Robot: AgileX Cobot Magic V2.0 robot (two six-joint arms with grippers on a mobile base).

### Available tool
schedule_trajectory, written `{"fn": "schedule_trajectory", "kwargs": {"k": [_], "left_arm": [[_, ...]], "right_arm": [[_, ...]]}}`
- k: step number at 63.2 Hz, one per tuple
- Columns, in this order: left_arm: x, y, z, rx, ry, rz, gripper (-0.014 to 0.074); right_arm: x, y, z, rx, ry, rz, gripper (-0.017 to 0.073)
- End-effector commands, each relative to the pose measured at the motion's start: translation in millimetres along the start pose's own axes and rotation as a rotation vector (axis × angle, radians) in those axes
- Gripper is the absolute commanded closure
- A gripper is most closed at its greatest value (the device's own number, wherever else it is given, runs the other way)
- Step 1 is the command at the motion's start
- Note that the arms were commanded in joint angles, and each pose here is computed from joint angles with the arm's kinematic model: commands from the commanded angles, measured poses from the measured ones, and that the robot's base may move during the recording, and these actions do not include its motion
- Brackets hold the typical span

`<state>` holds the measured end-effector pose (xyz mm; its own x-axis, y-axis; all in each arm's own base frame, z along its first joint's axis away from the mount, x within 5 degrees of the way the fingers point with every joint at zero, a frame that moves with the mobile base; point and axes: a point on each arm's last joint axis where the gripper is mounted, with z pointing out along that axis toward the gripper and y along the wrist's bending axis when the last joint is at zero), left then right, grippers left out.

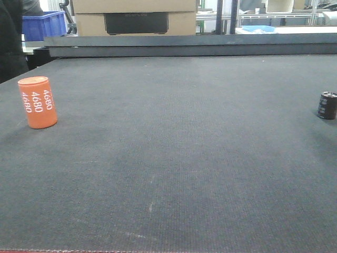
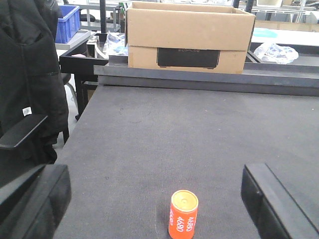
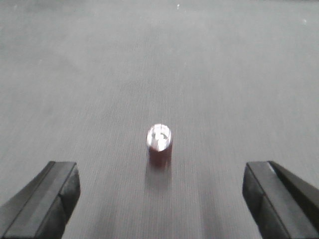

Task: Place cylindrical capacitor in blue bin on shelf
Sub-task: 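Move the right gripper over the small brown capacitor, then close the right gripper on the brown capacitor and lift it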

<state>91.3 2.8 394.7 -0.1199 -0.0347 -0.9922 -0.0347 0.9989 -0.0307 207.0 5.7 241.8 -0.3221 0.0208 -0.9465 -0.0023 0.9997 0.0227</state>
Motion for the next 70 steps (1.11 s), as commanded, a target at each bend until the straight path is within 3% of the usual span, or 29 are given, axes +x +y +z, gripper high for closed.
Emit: {"fn": "schedule_trajectory", "kwargs": {"k": [1, 12, 44, 70], "left_arm": [[-4.2, -0.4, -1.1, 0.004, -0.028, -0.007, -0.0009], [-4.2, -0.4, -1.1, 0.004, -0.028, -0.007, -0.0009], [-4.2, -0.4, -1.1, 0.004, -0.028, -0.007, -0.0009], [-2.8, -1.1, -1.1, 0.012, -0.014, -0.021, -0.0009]], "right_arm": [[-1.2, -0.4, 18.6, 0.013, -0.114, -0.017, -0.0011], [10.5, -2.1, 49.2, 0.037, -0.212, -0.028, -0.0011], [67.4, -4.8, 103.6, 0.067, -0.157, -0.051, -0.0011], [61.2, -3.4, 134.8, 0.065, -0.168, -0.047, -0.0011]]}}
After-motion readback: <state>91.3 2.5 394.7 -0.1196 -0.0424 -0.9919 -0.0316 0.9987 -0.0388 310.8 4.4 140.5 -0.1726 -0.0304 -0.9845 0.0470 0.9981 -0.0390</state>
